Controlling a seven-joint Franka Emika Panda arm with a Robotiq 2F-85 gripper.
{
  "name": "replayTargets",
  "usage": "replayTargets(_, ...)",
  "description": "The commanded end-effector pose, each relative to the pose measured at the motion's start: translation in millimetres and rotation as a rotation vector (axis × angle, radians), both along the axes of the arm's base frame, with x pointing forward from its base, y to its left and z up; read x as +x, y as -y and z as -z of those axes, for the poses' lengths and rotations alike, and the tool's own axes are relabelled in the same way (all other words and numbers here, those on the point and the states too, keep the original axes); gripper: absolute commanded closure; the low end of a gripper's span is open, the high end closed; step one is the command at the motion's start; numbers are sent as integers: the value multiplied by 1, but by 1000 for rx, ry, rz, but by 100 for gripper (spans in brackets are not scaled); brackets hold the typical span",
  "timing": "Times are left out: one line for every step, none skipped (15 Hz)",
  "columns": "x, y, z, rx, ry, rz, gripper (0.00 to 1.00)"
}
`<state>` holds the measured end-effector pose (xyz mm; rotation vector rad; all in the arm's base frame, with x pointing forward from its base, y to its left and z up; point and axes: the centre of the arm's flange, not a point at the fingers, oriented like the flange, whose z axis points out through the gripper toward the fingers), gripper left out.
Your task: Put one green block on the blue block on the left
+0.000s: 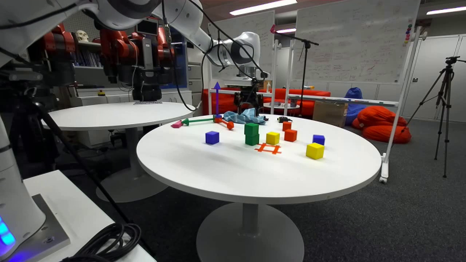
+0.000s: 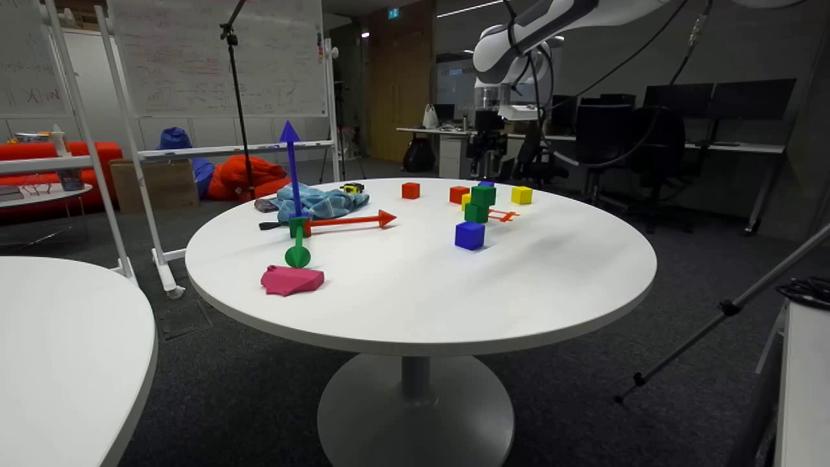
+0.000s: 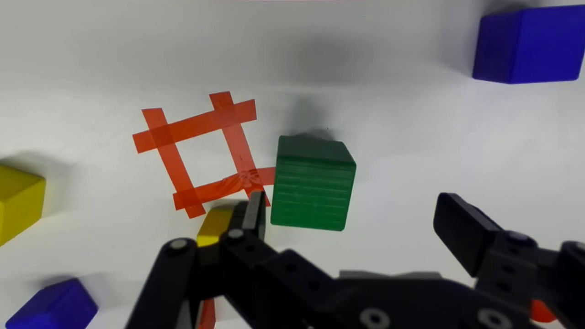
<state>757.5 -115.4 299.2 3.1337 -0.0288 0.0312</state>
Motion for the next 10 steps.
replayTargets(29,10,0,19,6,-35,0)
replayTargets(31,12,4,18,3,-38,0)
replayTargets(32,13,8,23,-3,-40,0)
replayTargets(33,15,12,27,-10,-41,0)
replayTargets(34,16,17,32,-19,-43,0)
replayTargets(34,17,22,34,-27,-44,0)
replayTargets(35,18,26,36,-36,-44,0)
replayTargets(35,19,29,40,-46,-44,0)
replayTargets(34,19,32,43,-55,-46,0)
replayTargets(34,20,34,43,-64,-44,0)
